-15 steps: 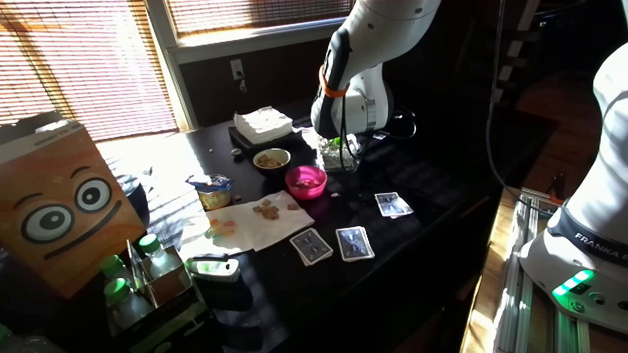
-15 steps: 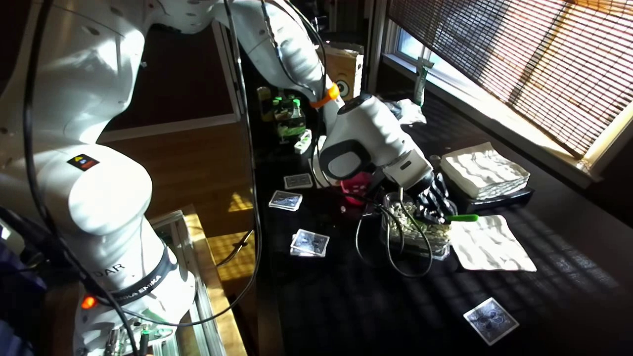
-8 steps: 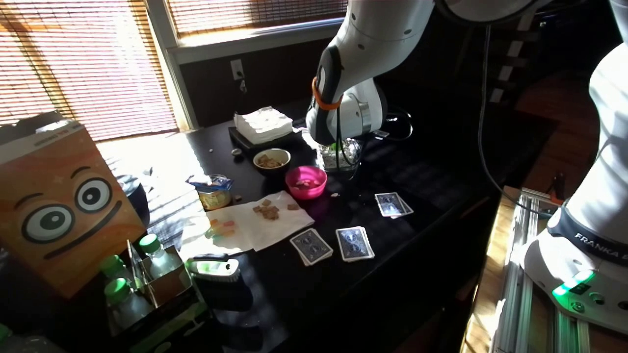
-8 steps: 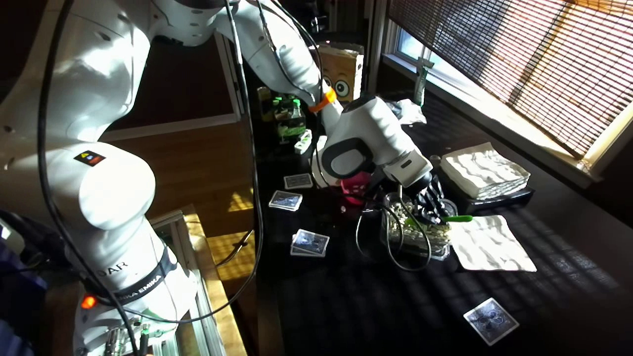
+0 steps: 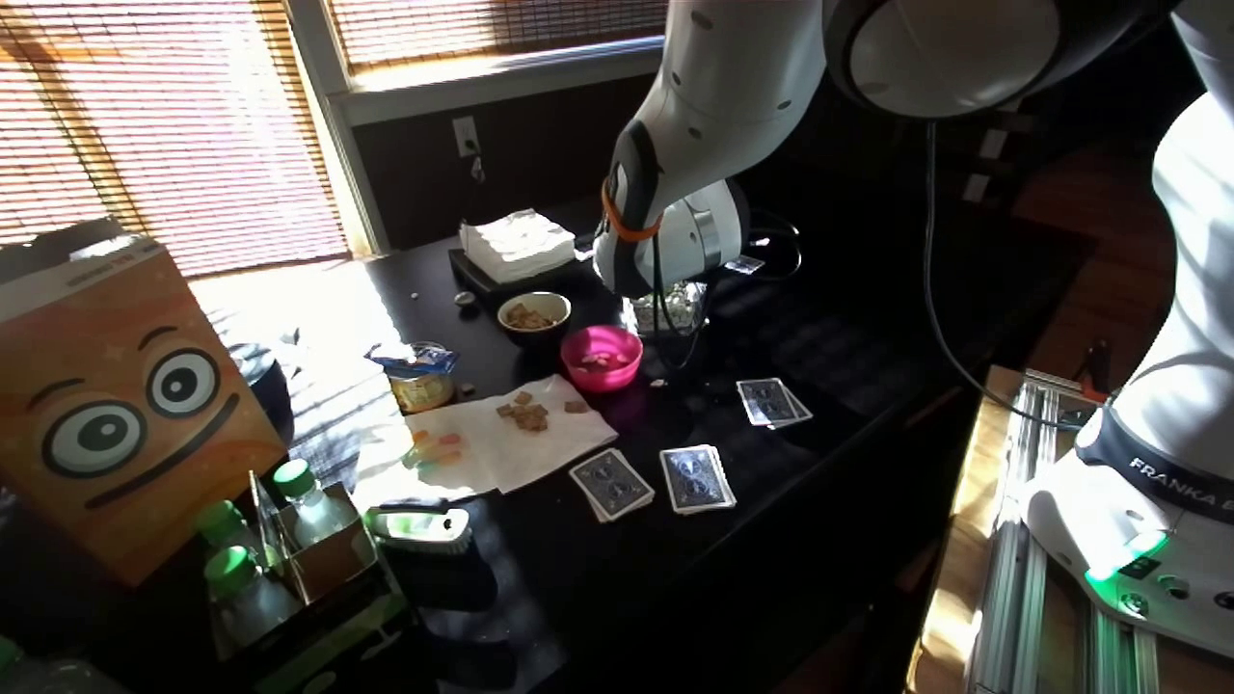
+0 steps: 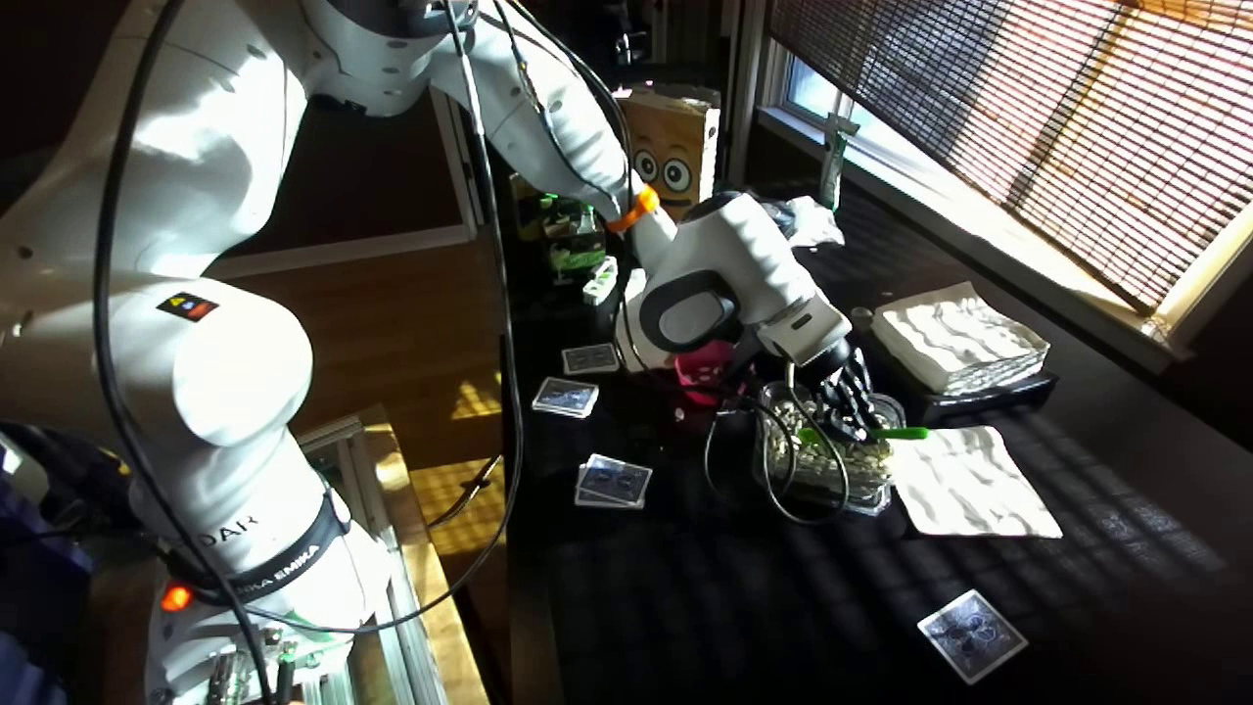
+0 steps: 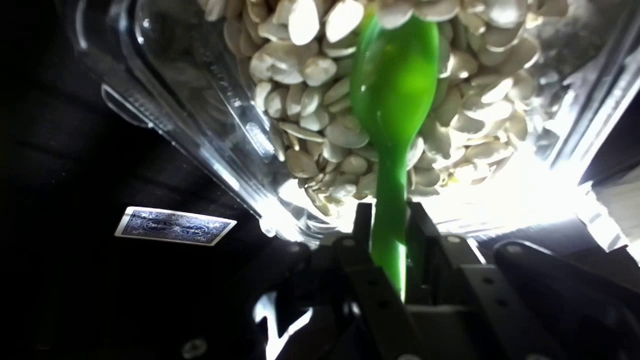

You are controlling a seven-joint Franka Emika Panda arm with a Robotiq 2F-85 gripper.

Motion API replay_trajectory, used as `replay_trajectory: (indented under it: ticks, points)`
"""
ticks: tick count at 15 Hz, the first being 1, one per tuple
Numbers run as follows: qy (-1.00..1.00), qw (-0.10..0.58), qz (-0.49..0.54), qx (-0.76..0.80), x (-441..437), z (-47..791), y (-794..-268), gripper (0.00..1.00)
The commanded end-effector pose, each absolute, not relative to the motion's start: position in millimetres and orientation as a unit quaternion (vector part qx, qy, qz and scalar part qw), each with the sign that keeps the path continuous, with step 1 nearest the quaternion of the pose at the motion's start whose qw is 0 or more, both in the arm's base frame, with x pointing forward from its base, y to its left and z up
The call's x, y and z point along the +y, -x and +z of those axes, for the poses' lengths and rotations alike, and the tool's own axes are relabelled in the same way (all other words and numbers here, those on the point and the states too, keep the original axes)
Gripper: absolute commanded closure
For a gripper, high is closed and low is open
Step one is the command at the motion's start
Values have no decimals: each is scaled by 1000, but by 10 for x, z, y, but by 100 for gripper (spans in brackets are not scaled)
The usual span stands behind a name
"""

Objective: Transfer a spoonful of contents from the transparent bowl to the pink bowl

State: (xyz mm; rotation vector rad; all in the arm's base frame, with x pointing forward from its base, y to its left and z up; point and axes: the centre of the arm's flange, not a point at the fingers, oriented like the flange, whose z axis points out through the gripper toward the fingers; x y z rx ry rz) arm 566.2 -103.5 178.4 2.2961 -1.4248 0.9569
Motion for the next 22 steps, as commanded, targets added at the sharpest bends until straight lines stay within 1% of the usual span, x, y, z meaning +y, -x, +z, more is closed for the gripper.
replay_trajectory:
  ticks: [1, 6, 11, 22]
  points:
    - [-789, 143, 305, -513, -988, 1742, -5807, 95]
    - [-779, 141, 249, -559, -1105, 1725, -5841, 95]
    - [-765, 144, 231, -584, -1157, 1733, -5887, 95]
    - [-747, 109, 193, -627, -1238, 1854, -5886, 95]
